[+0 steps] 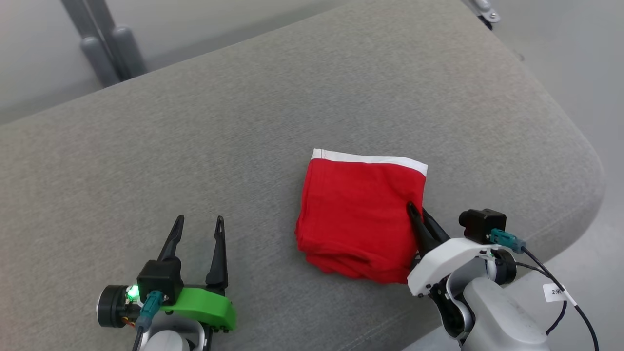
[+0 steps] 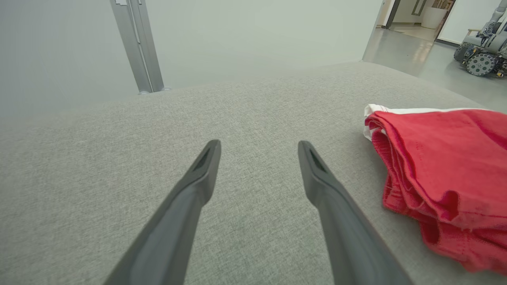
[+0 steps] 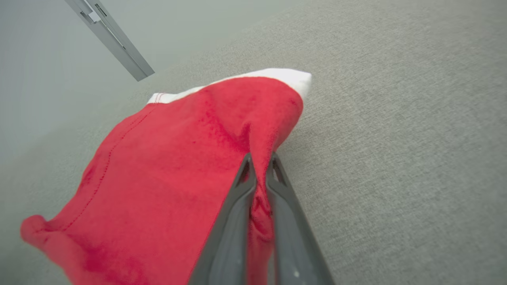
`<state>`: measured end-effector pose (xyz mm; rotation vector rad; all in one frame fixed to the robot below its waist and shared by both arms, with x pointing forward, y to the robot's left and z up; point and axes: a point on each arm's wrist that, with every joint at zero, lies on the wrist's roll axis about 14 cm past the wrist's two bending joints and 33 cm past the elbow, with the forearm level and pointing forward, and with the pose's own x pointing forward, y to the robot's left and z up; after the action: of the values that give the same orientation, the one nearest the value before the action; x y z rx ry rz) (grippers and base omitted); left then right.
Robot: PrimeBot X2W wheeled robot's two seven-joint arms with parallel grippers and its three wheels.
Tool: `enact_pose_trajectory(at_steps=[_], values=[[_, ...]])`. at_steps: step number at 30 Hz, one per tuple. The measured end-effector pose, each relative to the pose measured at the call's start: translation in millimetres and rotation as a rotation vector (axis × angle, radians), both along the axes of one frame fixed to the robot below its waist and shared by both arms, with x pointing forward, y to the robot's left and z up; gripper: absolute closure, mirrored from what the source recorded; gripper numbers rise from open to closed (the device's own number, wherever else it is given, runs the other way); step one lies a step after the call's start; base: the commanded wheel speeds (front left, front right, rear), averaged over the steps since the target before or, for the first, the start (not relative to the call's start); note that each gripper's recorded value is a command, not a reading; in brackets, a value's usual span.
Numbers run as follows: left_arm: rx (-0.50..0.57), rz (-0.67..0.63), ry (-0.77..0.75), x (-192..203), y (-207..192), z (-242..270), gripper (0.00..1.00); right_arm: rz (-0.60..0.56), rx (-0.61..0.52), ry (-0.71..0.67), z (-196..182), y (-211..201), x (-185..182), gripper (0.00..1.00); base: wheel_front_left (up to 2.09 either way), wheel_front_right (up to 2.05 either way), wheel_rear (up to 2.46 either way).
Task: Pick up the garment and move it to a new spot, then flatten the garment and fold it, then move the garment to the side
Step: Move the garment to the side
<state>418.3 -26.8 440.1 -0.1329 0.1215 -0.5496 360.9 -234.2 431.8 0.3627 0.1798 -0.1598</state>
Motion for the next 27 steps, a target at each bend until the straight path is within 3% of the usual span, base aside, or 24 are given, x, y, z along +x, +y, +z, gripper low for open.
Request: enact_pose_trajectory(at_steps=[7, 11, 19, 27], values=[[-0.016, -0.124, -0.018, -3, -43, 4, 0.00, -0.082, -0.050, 0.006, 4, -29, -22, 1.00, 0.00, 0.00, 0.00], [-0.011, -0.136, -0.016, -1, -45, 0, 0.00, -0.076, -0.122, -0.006, 15, -40, -8, 1.00, 0.00, 0.00, 0.00], [0.027, -0.066, -0.027, 14, -17, -7, 0.00, -0.015, -0.347, -0.001, 40, -76, 39, 1.00, 0.00, 0.00, 0.00], [0.046, 0.048, -0.020, 32, 27, -18, 0.00, -0.015, -0.525, 0.115, 32, -129, 85, 1.00, 0.00, 0.00, 0.00]])
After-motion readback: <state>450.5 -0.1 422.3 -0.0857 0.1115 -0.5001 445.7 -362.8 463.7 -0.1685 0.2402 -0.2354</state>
